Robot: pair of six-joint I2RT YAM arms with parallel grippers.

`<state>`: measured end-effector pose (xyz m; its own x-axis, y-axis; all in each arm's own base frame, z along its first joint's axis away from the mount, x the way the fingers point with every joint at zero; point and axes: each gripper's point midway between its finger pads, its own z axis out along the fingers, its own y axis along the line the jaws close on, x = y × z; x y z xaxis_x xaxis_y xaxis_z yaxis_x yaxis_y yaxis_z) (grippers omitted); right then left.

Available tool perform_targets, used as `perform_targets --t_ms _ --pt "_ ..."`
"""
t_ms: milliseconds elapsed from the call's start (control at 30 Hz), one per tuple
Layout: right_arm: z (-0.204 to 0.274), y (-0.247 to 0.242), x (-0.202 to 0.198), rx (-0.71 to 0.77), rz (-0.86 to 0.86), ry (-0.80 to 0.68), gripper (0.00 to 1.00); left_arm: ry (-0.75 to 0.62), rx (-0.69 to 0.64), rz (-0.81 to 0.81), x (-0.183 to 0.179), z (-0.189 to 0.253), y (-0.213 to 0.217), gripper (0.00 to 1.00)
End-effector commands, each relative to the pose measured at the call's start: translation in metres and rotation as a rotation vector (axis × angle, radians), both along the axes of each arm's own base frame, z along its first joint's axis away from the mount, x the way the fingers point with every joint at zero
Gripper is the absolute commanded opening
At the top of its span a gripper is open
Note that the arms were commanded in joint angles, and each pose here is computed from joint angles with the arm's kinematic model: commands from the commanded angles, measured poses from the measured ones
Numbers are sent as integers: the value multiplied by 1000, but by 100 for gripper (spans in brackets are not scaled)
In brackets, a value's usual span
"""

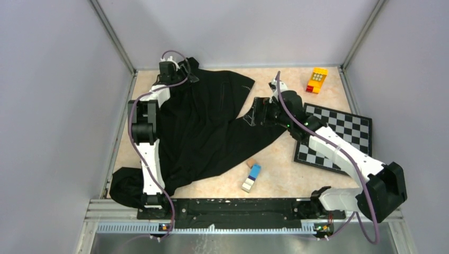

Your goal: Zip up the jacket

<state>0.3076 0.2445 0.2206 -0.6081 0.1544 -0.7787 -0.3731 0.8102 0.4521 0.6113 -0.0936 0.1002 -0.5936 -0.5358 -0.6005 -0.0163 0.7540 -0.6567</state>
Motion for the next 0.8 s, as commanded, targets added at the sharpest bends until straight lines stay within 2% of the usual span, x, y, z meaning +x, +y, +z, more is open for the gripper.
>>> perform_targets --t_ms 0,133,267,367,467,600,767 --pt "8 2 13 18 9 -3 95 -41 -3 -31 15 -7 -5 54" --pt "10 9 24 98 19 28 94 -30 -45 -51 21 -12 -11 46" --pt "9 18 38 158 21 35 90 -65 -89 -91 24 6 -19 32" --pt "5 29 55 199 44 50 78 -77 -171 -144 19 23 -32 14" --pt "7 41 76 279 72 73 68 -87 -291 -217 5 38 -50 3" --pt "11 57 107 354 101 59 66 -40 -418 -285 -16 48 -71 0" --pt "10 79 148 442 133 83 66 -44 -489 -380 -40 62 -95 0"
